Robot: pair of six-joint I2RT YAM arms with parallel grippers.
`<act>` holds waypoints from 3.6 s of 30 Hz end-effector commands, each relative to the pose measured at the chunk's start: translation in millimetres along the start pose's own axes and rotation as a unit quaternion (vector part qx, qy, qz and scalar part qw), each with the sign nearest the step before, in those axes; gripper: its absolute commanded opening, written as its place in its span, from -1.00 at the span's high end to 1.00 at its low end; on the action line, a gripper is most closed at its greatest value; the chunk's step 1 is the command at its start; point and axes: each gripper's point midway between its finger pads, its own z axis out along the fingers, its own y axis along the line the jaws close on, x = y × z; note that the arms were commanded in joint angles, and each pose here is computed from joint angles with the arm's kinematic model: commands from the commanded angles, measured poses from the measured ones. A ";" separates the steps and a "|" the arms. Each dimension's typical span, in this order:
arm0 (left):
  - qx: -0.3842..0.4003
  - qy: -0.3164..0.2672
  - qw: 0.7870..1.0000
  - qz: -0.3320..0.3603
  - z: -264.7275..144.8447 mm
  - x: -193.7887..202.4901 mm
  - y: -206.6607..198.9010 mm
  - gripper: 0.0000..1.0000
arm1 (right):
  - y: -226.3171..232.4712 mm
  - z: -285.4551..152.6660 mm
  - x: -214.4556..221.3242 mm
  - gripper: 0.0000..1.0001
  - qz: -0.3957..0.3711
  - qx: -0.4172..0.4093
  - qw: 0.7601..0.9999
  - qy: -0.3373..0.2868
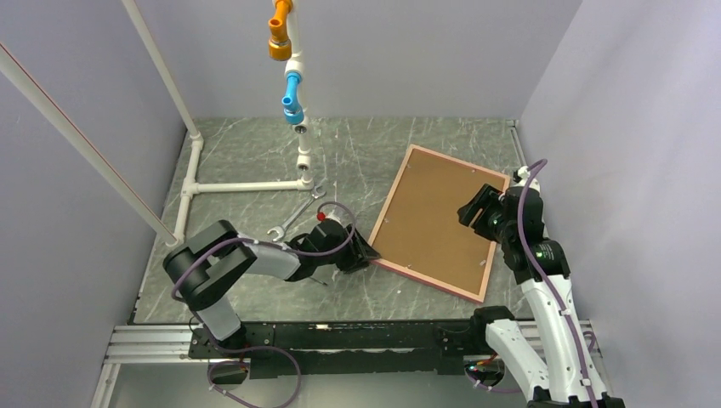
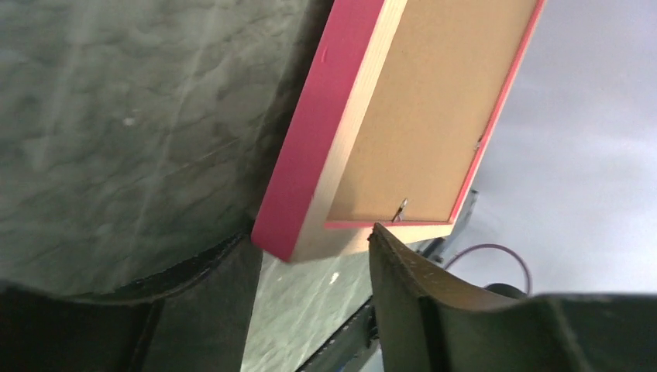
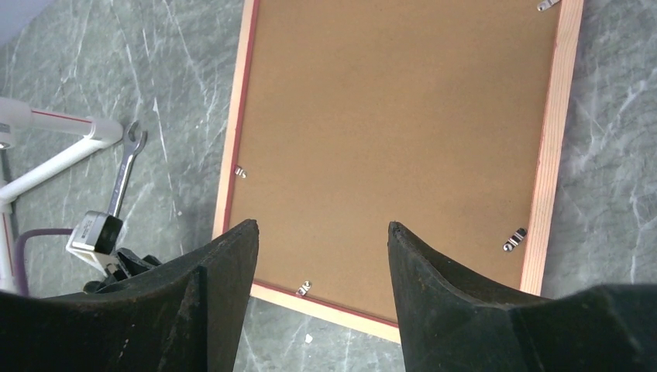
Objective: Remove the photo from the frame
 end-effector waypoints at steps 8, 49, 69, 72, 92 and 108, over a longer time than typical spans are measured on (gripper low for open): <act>-0.196 -0.061 0.972 0.113 -71.9 -28.3 44.8 -0.73 | 5.7 10.6 4.2 -0.39 -0.014 -0.030 0.999 -0.005; -0.454 -0.189 0.853 -0.174 -184.5 -111.1 154.6 -0.69 | 109.6 13.5 91.7 -0.99 -0.081 -0.270 0.943 0.178; -0.458 -0.187 0.859 -0.133 -194.2 -98.2 179.4 0.57 | 107.1 14.5 104.3 -0.99 -0.105 -0.250 0.944 0.186; -0.406 -0.177 0.892 -0.094 -190.5 -98.2 164.6 0.72 | 110.4 16.6 108.4 -0.99 -0.109 -0.252 0.941 0.198; 0.236 -0.114 0.907 0.329 -195.4 -64.6 -74.8 1.00 | 182.9 -13.9 127.9 -0.93 -0.057 -0.401 0.877 0.257; 0.388 0.021 0.825 0.411 -204.1 -3.0 -120.0 1.00 | 263.3 -63.6 114.8 -0.41 -0.011 -0.579 0.763 0.287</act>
